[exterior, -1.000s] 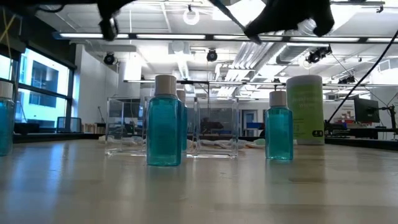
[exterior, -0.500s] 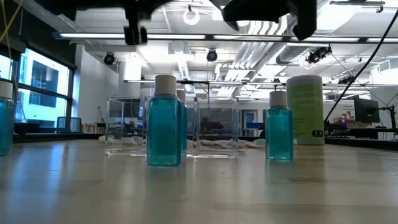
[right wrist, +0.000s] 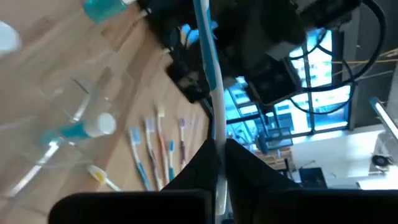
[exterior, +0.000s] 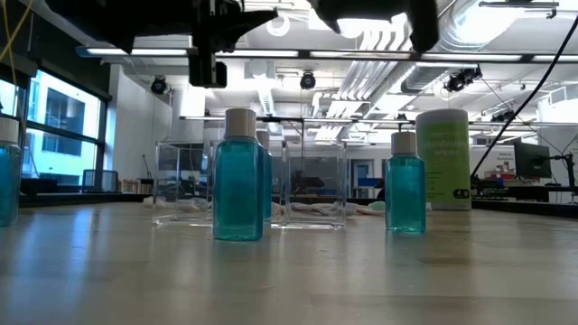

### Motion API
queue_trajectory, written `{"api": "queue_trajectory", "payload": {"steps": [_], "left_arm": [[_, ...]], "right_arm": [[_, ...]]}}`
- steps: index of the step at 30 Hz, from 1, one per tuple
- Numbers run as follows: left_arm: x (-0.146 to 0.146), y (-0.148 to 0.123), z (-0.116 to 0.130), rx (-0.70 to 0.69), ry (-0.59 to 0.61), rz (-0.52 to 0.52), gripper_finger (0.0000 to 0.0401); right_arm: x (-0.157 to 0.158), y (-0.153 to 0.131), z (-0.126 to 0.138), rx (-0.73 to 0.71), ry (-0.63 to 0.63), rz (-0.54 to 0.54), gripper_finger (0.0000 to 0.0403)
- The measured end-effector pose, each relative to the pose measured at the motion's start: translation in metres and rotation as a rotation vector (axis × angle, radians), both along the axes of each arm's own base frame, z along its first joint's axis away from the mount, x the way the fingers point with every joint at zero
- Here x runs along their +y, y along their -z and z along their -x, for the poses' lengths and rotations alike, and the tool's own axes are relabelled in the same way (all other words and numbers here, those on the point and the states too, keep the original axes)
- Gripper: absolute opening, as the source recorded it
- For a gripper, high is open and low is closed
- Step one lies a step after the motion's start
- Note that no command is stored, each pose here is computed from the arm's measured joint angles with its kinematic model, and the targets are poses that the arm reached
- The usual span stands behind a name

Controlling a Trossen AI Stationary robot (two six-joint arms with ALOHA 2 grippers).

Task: Pick & Place toothbrushing station
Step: Put the blue toothbrush into the transparent organizer

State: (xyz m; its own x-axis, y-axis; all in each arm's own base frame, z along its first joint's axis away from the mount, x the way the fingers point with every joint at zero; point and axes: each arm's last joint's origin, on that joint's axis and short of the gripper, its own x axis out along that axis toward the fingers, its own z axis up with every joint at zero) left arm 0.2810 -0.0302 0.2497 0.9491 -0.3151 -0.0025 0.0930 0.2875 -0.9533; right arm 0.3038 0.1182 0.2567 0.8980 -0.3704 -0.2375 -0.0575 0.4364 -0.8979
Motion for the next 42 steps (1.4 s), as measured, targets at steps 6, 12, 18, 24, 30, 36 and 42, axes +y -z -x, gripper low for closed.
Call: {"api": "queue_trajectory", "payload": {"steps": [6,12,18,24,30,36,42], "left_arm": [[0.001,0.002,-0.002,-0.014,-0.001,-0.016,0.0138],[0.004,0.003,-0.003,-0.019,-0.015,-0.03,0.0138],[0.004,0.003,-0.004,-0.019,-0.005,-0.04,0.0138],[0.004,0.008,-0.007,-0.012,0.0,-0.049,0.0138],[0.008,0.011,-0.009,-0.005,-0.003,-0.05,0.0138],[0.011,0.013,-0.01,0.002,-0.006,-0.062,0.0138],[0.011,0.013,-0.01,-0.006,-0.008,-0.087,0.0105]], "right_arm": [[-0.009,0.011,-0.01,0.035,0.023,0.03,0.0008],[-0.015,0.015,-0.02,0.017,0.04,0.08,0.0008],[-0.015,0.011,-0.021,0.004,0.048,0.135,0.0008],[-0.019,0.01,-0.022,0.007,0.051,0.151,0.0008],[-0.02,0.011,-0.023,0.014,0.048,0.155,0.0008],[-0.02,0.012,-0.022,0.03,0.04,0.159,0.001],[-0.02,0.013,-0.022,0.035,0.021,0.156,0.001]]}}
